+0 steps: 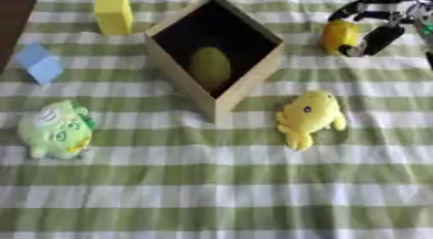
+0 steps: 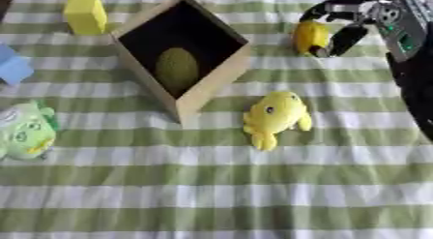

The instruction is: Pick up objects on the table and place them in the box.

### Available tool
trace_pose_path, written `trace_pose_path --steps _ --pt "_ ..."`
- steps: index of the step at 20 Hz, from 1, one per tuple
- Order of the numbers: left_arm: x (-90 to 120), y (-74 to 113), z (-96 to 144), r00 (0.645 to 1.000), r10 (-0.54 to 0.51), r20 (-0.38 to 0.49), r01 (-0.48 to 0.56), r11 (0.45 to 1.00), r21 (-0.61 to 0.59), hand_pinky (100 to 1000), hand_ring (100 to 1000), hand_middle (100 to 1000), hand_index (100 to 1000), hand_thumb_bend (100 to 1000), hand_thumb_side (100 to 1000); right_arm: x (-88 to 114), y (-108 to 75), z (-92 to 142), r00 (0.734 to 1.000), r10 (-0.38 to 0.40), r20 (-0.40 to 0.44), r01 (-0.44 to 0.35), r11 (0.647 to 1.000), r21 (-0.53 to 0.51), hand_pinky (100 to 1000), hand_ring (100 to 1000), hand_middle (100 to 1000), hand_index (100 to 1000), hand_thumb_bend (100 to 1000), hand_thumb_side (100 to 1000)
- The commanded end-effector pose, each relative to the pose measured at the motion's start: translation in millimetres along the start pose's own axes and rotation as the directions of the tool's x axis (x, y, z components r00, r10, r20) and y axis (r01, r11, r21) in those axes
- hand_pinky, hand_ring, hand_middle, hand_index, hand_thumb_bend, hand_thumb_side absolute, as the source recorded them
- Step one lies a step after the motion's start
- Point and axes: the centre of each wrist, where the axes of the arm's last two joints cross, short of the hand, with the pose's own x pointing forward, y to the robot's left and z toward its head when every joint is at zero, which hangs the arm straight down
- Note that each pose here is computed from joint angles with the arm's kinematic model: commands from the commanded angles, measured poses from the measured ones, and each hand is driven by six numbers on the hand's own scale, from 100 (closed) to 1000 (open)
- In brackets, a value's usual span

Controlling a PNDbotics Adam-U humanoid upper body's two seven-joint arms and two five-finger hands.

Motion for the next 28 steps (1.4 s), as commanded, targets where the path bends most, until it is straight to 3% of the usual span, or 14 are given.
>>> trace_pose_path --steps 1,3,6,11,15,18,22,28 --pt "5 0.3 -3 1.000 0.004 0.020 -0.004 1.000 -0.007 787 786 705 876 100 764 -2 -10.3 6 1.000 0.010 -0.010 -0.011 0.999 -0.052 934 957 791 838 153 100" --pt "5 0.2 -3 1.000 0.004 0.019 -0.004 1.000 -0.007 787 787 705 876 100 764 -1 -9.8 6 1.000 0.005 0.007 -0.004 0.997 -0.079 925 930 747 800 122 100" --pt "5 0.2 -3 1.000 0.005 0.017 -0.005 1.000 -0.007 787 787 705 875 100 764 0 -10.2 7 1.000 -0.004 0.016 0.006 0.992 -0.126 897 824 584 658 102 100" --pt "5 0.2 -3 1.000 0.006 0.017 -0.006 1.000 -0.007 787 788 706 875 100 763 4 -13.2 10 0.999 -0.006 0.047 0.016 0.973 -0.230 886 785 537 605 100 100" --pt "5 0.3 -3 1.000 0.006 0.017 -0.006 1.000 -0.007 787 789 706 875 100 762 18 -31.0 21 0.994 0.026 0.110 0.012 0.942 -0.336 883 775 527 594 100 100" --pt "5 0.2 -4 1.000 0.007 0.023 -0.006 1.000 -0.009 788 789 707 875 100 759 49 -55.7 33 0.973 0.100 0.208 0.000 0.902 -0.432 881 761 523 589 100 100" --pt "6 -0.1 -4 1.000 0.007 0.026 -0.007 1.000 -0.015 788 790 708 875 100 757 109 -80.2 43 0.908 0.190 0.375 0.031 0.859 -0.510 882 738 526 594 100 100" --pt "6 -2.9 -5 0.999 0.019 0.027 -0.018 0.999 -0.026 788 791 708 875 100 754 195 -77.7 25 0.817 0.208 0.538 0.075 0.886 -0.457 890 736 536 605 100 100"
